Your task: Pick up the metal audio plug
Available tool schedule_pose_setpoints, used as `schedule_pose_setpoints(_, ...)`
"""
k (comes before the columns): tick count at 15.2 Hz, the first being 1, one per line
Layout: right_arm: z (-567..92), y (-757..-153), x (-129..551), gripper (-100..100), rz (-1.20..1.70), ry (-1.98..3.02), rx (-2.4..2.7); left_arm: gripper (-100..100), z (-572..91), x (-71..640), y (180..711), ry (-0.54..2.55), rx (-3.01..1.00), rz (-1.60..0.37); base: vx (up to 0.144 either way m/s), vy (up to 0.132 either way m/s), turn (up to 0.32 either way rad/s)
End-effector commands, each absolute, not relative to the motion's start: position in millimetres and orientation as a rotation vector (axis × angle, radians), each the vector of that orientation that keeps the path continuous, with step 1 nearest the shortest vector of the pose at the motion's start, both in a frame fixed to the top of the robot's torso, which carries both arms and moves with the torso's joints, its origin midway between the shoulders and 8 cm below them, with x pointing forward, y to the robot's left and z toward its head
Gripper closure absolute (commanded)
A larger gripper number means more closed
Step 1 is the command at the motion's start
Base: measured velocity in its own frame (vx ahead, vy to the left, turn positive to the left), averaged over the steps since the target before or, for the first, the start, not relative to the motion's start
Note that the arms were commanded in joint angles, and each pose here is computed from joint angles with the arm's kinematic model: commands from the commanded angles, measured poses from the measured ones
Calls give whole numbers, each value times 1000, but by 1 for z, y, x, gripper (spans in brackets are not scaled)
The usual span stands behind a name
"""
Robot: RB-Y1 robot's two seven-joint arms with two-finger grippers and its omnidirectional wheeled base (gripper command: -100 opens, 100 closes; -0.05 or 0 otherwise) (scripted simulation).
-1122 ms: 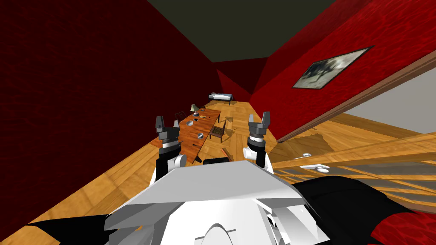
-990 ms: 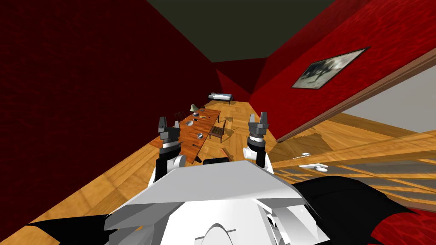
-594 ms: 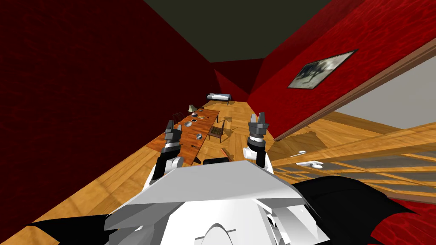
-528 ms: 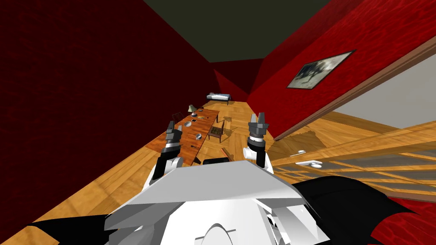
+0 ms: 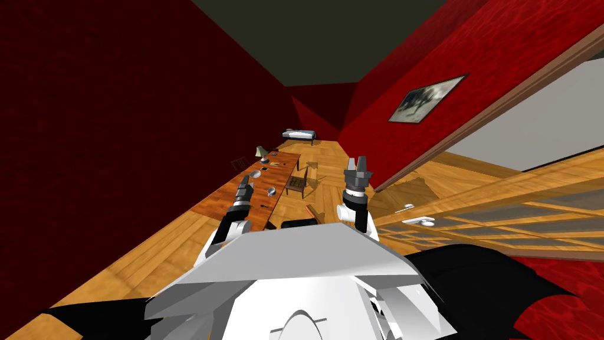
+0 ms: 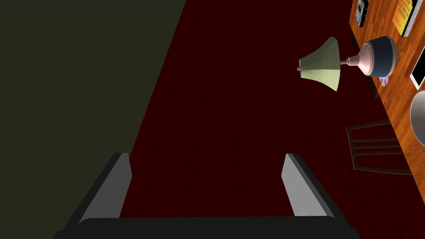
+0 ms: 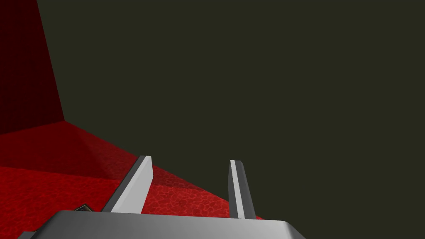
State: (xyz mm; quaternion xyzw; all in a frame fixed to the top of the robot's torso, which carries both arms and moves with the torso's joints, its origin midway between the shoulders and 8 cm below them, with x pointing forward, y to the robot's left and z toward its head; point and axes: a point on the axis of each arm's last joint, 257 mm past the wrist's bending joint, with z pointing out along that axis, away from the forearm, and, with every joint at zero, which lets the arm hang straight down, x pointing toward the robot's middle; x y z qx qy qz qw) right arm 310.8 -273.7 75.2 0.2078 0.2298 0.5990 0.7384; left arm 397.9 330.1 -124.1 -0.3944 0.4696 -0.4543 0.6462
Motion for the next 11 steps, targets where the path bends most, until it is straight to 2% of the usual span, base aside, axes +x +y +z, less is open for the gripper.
schedule_pose_setpoints(1,75,-274,311,0,1315,505,456,-100,-133,399,334,1096,-915,-1011,13,-8,-27)
schedule_pose_setpoints(2,75,-274,311,0,1315,505,456,-100,-160,401,346,1154,-957,-960,17,-8,-84)
schedule_pose_setpoints(7,75,-274,311,0,1315,505,456,-100,-189,401,359,1213,-1003,-907,17,-9,-79)
schedule_pose_setpoints(11,75,-274,311,0,1315,505,456,-100,-248,394,386,1328,-1102,-798,28,-13,-117)
